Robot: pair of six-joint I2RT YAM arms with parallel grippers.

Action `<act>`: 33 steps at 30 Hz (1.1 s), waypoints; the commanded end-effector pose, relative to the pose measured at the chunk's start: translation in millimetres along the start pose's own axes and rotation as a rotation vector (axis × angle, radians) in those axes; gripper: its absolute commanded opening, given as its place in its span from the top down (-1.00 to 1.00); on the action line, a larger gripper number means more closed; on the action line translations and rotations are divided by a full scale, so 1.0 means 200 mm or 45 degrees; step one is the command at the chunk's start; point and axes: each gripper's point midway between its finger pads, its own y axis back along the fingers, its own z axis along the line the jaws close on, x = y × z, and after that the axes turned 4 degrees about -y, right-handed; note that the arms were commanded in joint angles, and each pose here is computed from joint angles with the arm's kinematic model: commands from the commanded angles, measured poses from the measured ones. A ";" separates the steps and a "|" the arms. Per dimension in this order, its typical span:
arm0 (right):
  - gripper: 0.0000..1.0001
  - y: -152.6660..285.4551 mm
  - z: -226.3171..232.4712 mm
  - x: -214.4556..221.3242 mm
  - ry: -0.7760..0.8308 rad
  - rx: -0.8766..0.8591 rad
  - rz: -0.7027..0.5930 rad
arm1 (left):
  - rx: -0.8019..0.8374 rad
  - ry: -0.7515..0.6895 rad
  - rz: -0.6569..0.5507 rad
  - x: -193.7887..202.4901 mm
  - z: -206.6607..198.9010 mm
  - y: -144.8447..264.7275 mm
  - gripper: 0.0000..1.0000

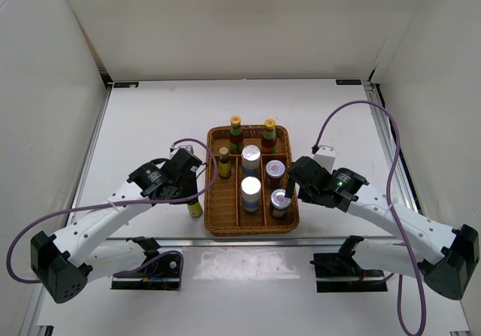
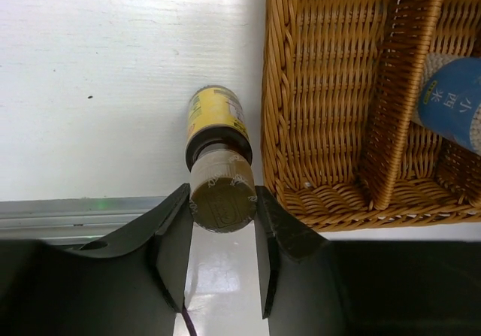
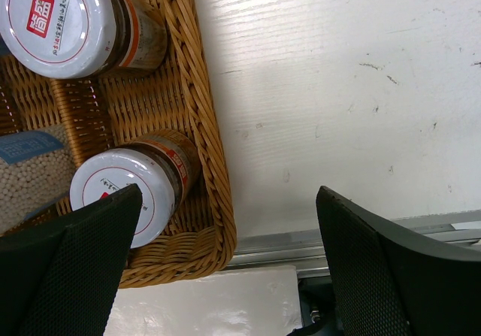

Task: Organize the condiment bottles

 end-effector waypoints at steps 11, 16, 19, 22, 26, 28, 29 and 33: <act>-1.00 0.01 0.02 -0.03 -0.021 -0.020 -0.029 | 0.051 -0.031 -0.278 -0.30 -0.12 0.27 0.79; -1.00 0.00 0.02 -0.03 -0.016 -0.011 -0.024 | 0.082 -0.060 -0.333 -0.40 -0.22 0.35 0.79; -1.00 0.00 0.02 -0.03 -0.016 -0.011 -0.024 | 0.151 -0.089 -0.330 -0.42 -0.33 0.32 0.79; -1.00 0.00 0.02 -0.03 -0.016 -0.011 -0.024 | 0.178 -0.118 -0.310 -0.40 -0.41 0.26 0.79; -1.00 0.01 0.02 -0.03 -0.022 -0.021 -0.030 | 0.181 -0.132 -0.264 -0.37 -0.47 0.16 0.79; -1.00 0.01 0.01 -0.04 -0.032 -0.014 -0.032 | 0.191 -0.148 -0.248 -0.35 -0.50 0.14 0.79; -1.00 0.01 0.01 -0.04 -0.032 -0.014 -0.032 | 0.191 -0.148 -0.248 -0.35 -0.51 0.12 0.79; -1.00 0.01 0.01 -0.04 -0.032 -0.014 -0.032 | 0.171 -0.160 -0.216 -0.31 -0.52 0.05 0.73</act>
